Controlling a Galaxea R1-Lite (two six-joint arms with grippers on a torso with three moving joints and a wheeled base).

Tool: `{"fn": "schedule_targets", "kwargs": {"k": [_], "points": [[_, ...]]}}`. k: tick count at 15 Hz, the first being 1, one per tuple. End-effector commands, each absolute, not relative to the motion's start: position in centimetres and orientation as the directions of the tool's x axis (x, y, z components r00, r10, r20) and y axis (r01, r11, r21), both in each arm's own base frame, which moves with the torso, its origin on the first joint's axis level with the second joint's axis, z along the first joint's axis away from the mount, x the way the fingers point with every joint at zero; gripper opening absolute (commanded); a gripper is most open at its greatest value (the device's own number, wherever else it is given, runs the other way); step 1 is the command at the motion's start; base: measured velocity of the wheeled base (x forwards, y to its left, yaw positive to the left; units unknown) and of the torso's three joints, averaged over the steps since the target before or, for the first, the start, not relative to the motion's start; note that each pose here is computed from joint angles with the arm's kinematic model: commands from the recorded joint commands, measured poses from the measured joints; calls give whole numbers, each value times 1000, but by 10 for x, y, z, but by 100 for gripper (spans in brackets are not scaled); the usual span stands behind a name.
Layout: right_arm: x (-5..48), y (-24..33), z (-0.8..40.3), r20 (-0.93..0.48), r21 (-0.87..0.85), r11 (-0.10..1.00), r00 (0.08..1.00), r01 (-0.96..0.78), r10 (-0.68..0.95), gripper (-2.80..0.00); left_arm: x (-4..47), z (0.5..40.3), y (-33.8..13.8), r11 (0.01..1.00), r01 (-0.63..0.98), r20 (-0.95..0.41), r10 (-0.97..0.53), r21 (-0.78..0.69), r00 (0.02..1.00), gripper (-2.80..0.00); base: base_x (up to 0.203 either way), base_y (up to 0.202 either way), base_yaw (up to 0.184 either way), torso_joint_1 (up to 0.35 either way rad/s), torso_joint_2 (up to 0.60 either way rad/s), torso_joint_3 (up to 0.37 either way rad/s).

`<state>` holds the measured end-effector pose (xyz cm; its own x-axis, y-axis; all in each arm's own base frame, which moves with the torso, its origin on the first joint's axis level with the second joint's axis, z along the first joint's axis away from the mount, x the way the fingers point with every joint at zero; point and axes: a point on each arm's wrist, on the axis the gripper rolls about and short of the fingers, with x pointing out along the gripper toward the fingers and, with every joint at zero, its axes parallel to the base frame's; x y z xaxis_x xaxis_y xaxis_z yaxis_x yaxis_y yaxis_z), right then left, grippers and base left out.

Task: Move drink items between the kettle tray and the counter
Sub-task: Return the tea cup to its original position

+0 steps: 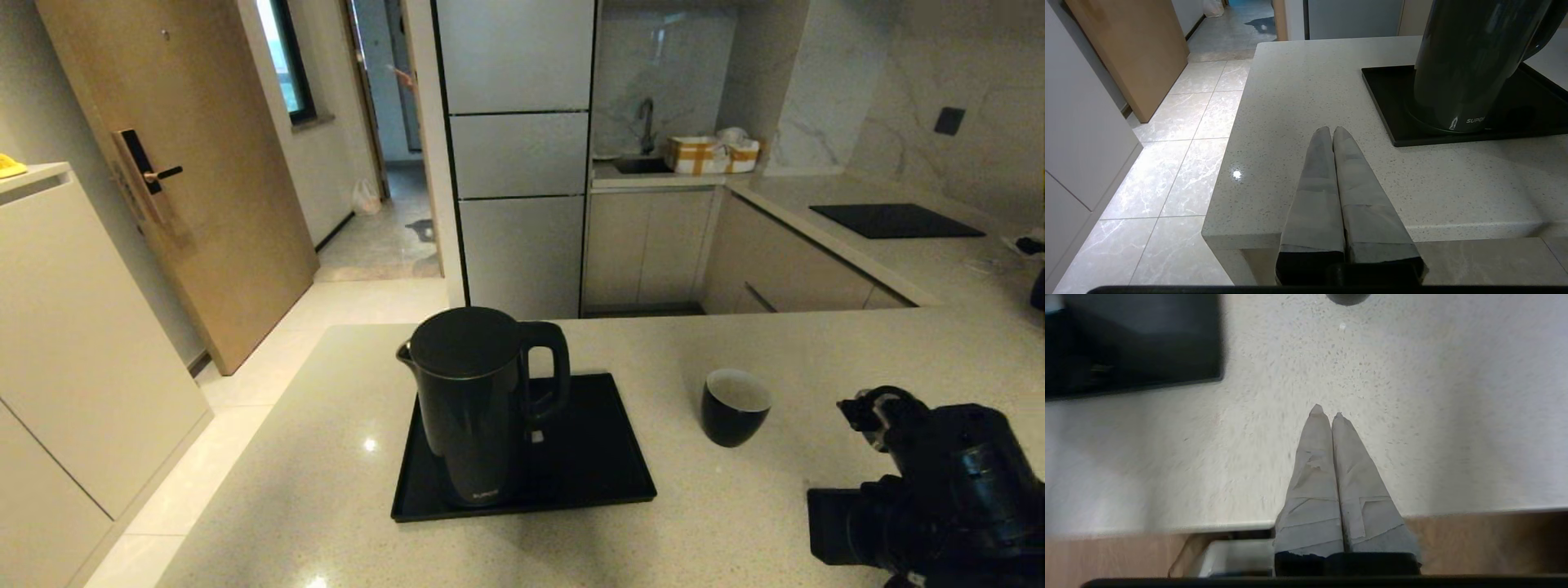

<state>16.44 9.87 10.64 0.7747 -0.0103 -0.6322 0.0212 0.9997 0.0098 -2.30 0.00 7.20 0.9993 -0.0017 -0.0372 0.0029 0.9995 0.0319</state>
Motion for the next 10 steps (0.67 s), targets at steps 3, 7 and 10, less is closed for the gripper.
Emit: {"fn": "schedule_targets", "kwargs": {"k": [3, 7, 10], "points": [[199, 107, 28, -659, -42, 997, 748, 72, -82, 0, -23, 72, 0, 999, 3, -37, -2, 32, 999, -280, 0, 0, 0, 0, 0, 0], [206, 97, -33, -631, -99, 989, 762, 110, -148, 0, -23, 72, 0, 999, 3, -37, -2, 32, 999, -280, 0, 0, 0, 0, 0, 0], [226, 81, -42, -580, -96, 978, 788, 186, -207, 0, -23, 72, 0, 999, 3, -37, -2, 32, 999, -280, 0, 0, 0, 0, 0, 0]]}}
